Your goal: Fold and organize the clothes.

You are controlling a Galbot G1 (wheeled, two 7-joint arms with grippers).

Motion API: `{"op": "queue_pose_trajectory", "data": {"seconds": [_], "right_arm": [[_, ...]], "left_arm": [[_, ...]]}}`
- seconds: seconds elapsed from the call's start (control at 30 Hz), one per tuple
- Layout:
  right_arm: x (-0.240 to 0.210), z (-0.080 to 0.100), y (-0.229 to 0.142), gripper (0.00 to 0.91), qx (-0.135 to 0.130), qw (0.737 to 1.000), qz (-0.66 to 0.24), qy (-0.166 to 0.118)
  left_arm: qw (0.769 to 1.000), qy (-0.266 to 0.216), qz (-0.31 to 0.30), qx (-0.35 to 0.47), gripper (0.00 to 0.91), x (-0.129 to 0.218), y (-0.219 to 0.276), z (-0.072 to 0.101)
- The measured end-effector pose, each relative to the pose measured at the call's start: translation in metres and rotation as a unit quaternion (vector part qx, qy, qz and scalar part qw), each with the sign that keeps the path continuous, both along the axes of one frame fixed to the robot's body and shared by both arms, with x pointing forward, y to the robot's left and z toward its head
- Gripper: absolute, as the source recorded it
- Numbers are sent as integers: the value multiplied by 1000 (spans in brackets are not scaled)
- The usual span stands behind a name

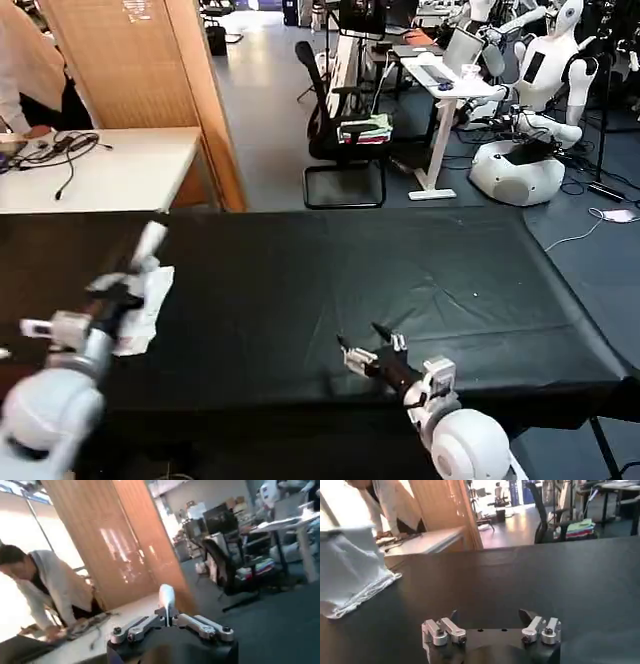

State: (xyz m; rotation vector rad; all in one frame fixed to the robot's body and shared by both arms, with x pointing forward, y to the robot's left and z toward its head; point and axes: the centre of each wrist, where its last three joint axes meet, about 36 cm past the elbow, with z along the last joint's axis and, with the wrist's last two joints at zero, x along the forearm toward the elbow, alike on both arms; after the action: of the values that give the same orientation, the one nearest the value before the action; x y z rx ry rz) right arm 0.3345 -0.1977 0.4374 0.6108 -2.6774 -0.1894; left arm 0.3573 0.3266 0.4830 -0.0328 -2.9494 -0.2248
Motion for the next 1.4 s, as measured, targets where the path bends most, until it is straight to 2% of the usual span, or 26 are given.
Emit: {"op": "queue_pose_trajectory", "data": {"seconds": [0.13,0.17,0.2,0.33,0.4,0.73,0.93,1.1,1.13,1.2,1.23,1.3,1.33,1.37,1.4], "right_arm": [[-3,0,1,878,13,1000,3,11],[-4,1,1,878,18,1000,6,16],[-5,2,1,878,22,1000,8,21],[-6,8,0,878,44,998,24,40],[-5,9,1,878,48,998,29,43],[12,2,21,878,69,995,38,59],[28,-9,46,878,87,993,45,71],[40,-21,68,858,86,992,48,75],[42,-24,72,722,85,992,47,76],[45,-30,78,663,84,992,46,79],[46,-32,81,595,84,992,47,81],[49,-37,86,517,85,992,48,85],[50,-39,88,429,85,991,48,88],[51,-41,90,380,85,991,48,90],[52,-43,91,166,85,991,48,92]], "left_arm": [[996,23,-29,-86,0,2,-51,-27],[994,26,-37,-99,49,3,-62,-31],[992,29,-46,-110,878,3,-73,-37],[989,34,-75,-120,878,2,-102,-55],[988,30,-90,-123,878,0,-108,-58],[986,-34,-128,-101,878,0,-107,-53],[988,-40,-121,-89,878,-2,-98,-52],[990,-42,-113,-71,878,-6,-92,-55],[991,-44,-112,-64,878,-7,-91,-55],[991,-46,-109,-55,878,-8,-88,-56],[992,-46,-108,-53,878,-9,-86,-55],[992,-48,-106,-52,878,-11,-84,-54],[992,-49,-104,-50,878,-11,-82,-52],[992,-50,-104,-49,878,-12,-80,-52],[992,-50,-103,-47,878,-13,-79,-51]]}}
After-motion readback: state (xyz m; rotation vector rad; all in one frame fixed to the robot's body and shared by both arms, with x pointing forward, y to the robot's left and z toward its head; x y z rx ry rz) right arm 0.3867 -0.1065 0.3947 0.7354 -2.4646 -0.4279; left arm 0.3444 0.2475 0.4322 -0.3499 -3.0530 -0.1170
